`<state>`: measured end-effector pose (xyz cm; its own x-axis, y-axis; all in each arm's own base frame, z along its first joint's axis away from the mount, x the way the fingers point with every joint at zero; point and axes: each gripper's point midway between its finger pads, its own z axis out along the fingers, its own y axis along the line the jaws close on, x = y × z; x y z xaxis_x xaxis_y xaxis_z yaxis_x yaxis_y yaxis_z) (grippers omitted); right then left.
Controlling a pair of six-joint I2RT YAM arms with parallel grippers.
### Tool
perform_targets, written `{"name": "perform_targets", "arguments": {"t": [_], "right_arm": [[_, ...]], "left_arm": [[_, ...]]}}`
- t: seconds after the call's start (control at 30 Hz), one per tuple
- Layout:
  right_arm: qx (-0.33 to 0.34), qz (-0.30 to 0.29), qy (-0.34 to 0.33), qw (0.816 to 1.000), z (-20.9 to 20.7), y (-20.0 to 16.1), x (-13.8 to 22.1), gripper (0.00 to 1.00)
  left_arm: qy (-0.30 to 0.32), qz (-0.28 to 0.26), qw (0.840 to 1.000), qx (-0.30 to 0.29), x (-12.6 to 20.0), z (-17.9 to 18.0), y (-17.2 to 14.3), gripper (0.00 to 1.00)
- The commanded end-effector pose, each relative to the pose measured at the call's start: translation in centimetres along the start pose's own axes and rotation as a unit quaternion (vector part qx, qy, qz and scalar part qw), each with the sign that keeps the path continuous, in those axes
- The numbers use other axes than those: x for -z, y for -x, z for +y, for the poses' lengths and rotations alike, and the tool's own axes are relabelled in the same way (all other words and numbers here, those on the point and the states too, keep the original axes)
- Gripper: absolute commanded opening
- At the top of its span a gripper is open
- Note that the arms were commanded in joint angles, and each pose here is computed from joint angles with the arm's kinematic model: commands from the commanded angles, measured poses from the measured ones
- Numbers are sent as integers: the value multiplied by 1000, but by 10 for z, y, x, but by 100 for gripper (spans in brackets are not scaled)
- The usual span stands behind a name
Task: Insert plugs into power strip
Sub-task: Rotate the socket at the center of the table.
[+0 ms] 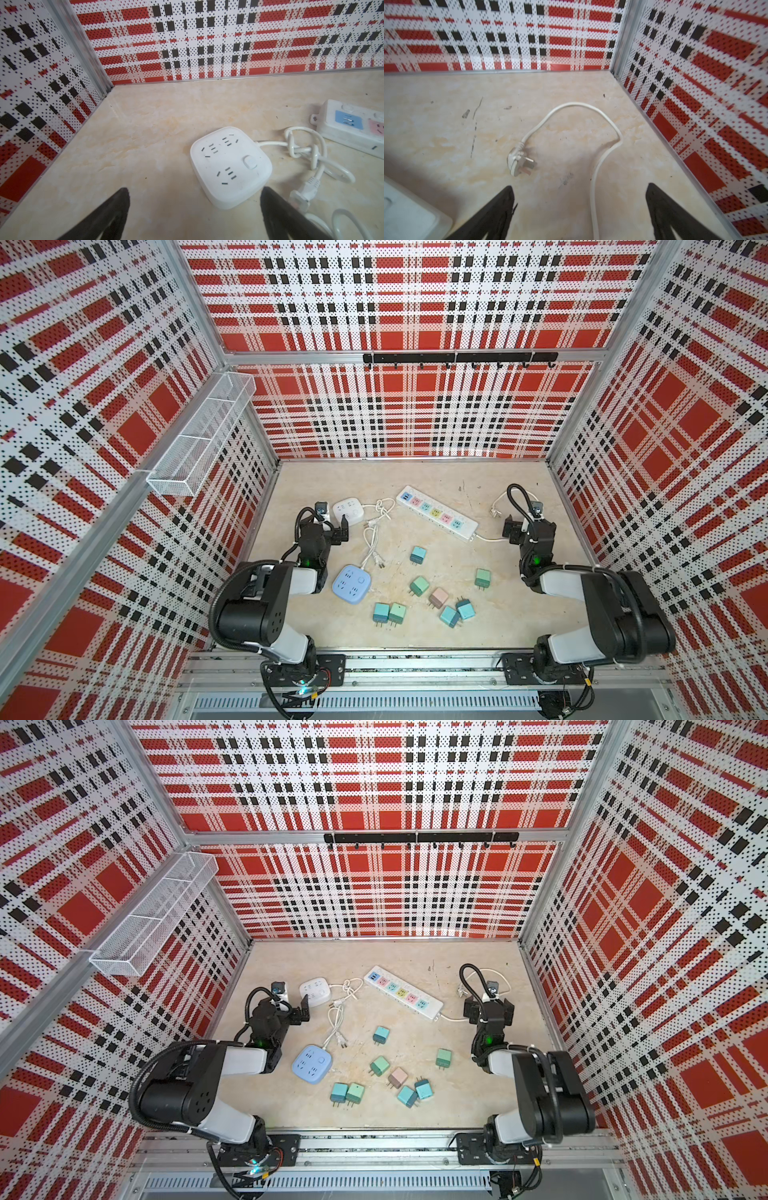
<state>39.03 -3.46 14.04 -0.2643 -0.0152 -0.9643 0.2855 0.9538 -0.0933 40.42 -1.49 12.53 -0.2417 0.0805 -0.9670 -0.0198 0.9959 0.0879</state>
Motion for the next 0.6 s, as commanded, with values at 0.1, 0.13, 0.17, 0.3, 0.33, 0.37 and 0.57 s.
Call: {"name": "perform_targets", "arguments": {"t": [0.1,0.13,0.17,0.3,0.33,0.37,0.57], "right_arm": [[-144,-26,-96,985,-44,35,33,100],[-170,-17,-92,981,-45,40,38,100],[-176,-11,-74,982,-40,46,40,100],[-147,49,9,988,-16,69,57,100],[-177,54,-1,983,-20,72,61,100],[-191,62,10,980,-18,74,67,100],[-266,81,174,945,25,103,113,100]], "left_arm": [[15,-23,999,-23,18,-6,48,100],[19,-36,999,-8,23,-7,57,99],[13,-50,999,10,28,-9,66,100],[-15,-73,993,94,45,-13,92,99],[-21,-67,989,127,50,-12,97,99],[-39,-51,986,157,54,-16,103,99],[-136,-32,970,200,79,-44,130,99]]}}
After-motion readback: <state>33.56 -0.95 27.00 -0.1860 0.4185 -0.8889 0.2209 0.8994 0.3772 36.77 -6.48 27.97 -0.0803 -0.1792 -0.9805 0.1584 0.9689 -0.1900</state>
